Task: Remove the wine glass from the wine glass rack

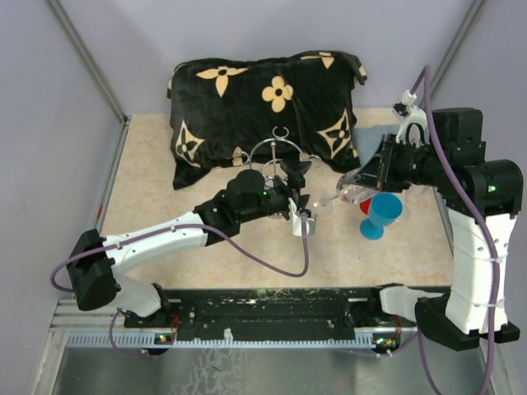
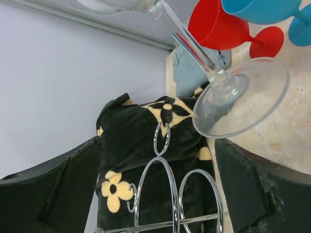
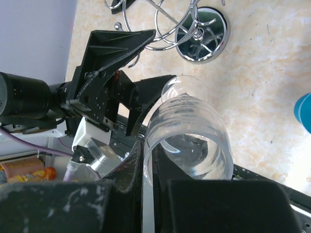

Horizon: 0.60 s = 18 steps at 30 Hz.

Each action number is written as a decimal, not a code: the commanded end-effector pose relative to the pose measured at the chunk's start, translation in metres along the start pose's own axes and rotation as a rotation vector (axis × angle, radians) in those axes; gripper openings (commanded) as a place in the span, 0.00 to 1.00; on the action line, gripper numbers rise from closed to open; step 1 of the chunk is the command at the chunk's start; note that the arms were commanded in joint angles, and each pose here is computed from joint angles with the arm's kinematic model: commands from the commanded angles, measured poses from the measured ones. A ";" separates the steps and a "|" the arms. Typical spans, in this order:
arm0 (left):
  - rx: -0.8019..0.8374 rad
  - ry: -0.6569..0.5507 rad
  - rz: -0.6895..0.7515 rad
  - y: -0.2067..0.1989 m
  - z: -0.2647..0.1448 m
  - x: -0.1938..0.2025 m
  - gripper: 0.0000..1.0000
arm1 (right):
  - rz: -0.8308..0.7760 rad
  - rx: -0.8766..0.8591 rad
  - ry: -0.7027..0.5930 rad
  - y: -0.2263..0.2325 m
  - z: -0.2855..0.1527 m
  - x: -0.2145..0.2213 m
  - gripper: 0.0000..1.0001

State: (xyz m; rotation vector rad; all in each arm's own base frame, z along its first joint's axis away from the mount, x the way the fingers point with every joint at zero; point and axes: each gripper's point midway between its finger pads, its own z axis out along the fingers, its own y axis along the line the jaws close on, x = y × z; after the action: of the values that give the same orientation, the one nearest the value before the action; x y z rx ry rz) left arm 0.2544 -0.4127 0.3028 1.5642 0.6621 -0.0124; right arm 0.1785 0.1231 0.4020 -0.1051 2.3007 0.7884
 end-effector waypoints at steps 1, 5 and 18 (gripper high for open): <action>-0.035 0.006 -0.069 0.010 -0.005 -0.002 1.00 | -0.019 0.018 -0.093 0.006 -0.013 -0.016 0.00; -0.034 0.005 -0.118 0.012 -0.003 -0.004 1.00 | -0.015 0.070 -0.133 -0.001 -0.016 -0.025 0.00; -0.081 -0.041 -0.281 0.064 0.009 -0.031 1.00 | 0.018 0.457 -0.422 -0.059 -0.049 -0.074 0.00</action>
State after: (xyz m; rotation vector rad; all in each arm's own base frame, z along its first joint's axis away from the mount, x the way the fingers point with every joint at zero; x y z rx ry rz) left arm 0.2608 -0.4229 0.3410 1.4418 0.8084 -0.1422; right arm 0.2071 0.0663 0.4161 0.1504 2.1963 0.3964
